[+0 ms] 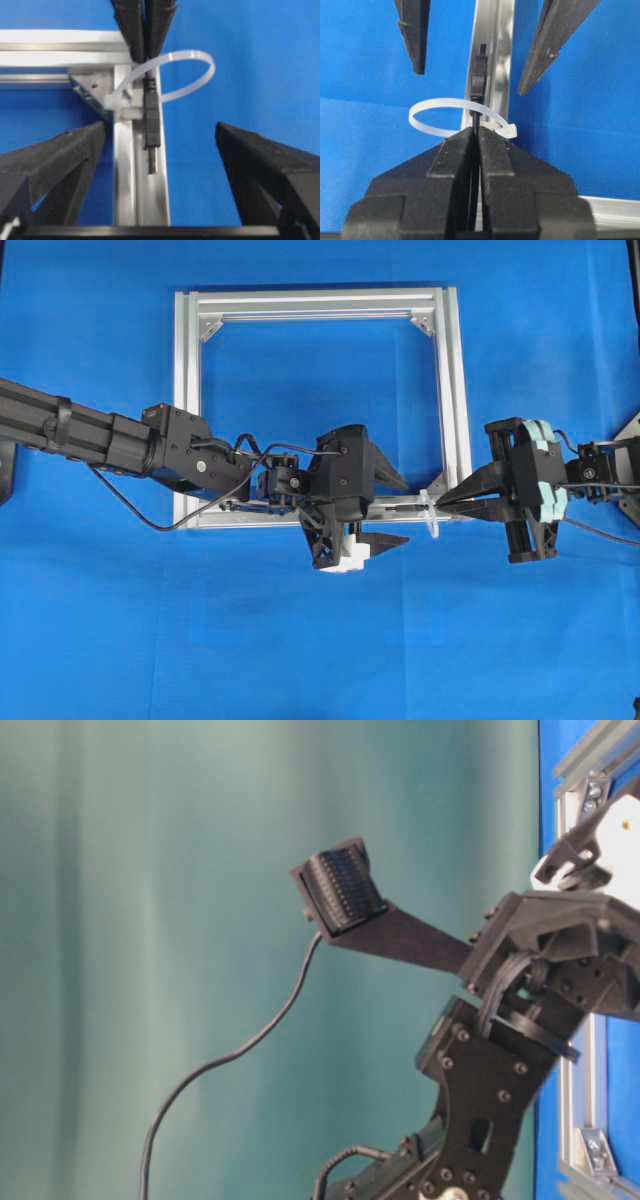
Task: Insert the wire through the string loop located on the right side.
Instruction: 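Close the left gripper on the USB plug protruding from the loop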
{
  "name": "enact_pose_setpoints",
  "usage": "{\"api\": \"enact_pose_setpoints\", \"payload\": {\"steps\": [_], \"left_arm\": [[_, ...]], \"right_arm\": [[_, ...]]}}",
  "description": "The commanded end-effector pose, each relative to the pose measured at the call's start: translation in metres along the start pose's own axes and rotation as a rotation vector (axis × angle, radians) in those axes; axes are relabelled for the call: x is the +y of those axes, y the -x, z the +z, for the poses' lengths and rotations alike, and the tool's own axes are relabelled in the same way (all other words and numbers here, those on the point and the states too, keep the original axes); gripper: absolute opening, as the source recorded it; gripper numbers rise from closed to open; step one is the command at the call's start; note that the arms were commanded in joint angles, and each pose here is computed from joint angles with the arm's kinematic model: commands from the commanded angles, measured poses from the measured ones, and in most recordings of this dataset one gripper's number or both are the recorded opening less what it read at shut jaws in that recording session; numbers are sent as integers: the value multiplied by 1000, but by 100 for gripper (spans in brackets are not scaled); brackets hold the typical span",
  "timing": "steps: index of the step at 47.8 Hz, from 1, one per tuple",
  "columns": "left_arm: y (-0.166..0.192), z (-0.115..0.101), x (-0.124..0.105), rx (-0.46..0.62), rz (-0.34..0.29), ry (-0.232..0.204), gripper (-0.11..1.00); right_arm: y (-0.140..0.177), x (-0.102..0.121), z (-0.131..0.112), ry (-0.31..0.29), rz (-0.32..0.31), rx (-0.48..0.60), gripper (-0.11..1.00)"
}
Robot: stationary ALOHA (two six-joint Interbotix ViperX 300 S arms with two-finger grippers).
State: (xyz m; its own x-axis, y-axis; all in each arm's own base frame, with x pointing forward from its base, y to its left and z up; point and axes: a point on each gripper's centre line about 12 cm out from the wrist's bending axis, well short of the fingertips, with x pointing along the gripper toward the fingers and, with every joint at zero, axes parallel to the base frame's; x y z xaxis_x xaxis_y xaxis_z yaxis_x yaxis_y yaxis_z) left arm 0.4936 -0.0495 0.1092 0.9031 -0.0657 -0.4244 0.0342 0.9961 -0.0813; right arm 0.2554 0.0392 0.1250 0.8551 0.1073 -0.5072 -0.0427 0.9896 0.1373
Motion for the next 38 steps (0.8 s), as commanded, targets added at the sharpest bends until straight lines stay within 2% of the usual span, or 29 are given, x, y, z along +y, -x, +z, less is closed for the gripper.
{"api": "enact_pose_setpoints", "payload": {"steps": [1,38], "left_arm": [[3,14,-1,-40,-2,0,89],[3,15,-1,-37,-2,2,85]], "right_arm": [[-1,1,7,-3,2,-24,-3],[-1,1,7,-3,2,-23,-3]]}}
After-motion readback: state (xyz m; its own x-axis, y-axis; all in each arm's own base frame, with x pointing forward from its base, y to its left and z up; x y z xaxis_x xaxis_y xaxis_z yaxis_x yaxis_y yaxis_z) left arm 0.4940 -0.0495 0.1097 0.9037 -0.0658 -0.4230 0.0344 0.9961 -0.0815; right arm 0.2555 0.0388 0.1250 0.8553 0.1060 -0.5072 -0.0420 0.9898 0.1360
